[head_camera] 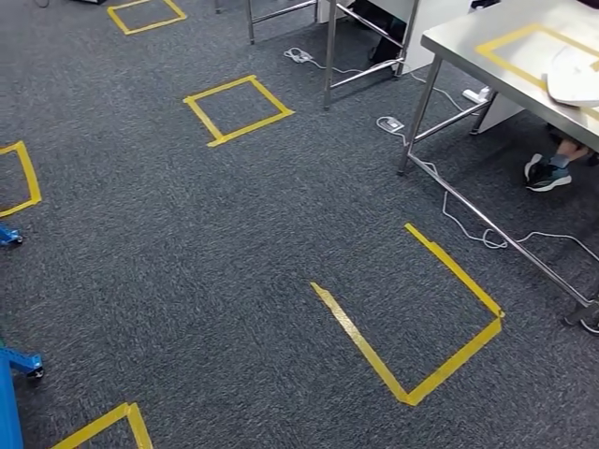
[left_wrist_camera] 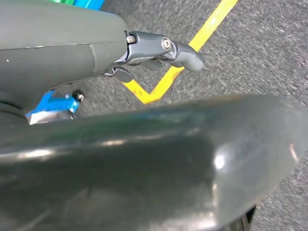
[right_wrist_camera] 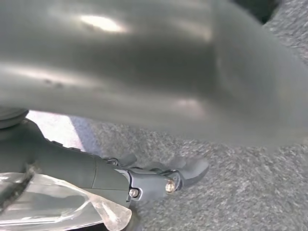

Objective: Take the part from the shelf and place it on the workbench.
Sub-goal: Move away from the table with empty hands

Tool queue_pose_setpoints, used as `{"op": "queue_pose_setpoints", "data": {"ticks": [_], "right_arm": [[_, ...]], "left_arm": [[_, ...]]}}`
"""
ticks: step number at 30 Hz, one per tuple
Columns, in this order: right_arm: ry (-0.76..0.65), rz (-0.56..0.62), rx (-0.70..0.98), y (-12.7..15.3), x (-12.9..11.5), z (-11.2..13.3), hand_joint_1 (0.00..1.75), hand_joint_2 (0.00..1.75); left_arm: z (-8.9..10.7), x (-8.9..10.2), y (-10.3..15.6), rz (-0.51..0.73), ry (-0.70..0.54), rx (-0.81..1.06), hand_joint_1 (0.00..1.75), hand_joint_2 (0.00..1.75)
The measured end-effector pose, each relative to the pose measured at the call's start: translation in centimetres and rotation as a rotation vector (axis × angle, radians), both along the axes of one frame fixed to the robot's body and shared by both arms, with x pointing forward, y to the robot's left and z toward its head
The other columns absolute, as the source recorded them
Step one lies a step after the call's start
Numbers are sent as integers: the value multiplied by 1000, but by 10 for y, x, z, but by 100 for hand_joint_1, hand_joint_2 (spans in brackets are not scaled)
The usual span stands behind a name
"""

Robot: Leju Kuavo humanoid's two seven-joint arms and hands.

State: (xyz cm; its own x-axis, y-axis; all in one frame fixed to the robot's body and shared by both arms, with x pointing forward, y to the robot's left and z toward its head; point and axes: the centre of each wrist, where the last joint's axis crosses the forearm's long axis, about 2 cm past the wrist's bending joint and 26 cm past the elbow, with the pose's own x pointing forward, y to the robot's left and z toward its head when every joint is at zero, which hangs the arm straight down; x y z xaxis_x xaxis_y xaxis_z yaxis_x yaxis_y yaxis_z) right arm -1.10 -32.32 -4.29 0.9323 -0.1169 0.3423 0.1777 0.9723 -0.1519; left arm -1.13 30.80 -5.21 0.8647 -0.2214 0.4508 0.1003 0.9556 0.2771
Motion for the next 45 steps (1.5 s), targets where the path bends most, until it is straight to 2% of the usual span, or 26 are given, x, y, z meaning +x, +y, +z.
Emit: {"op": "queue_pose_setpoints", "data": {"ticks": [28, 45], "right_arm": [[-4, -23, 16, 2, 5, 1, 0, 0], [1, -17, 21, 5, 2, 1, 0, 0]], "left_arm": [[3, -10, 5, 11, 13, -13, 0, 0], [6, -7, 6, 25, 4, -20, 0, 0]]}}
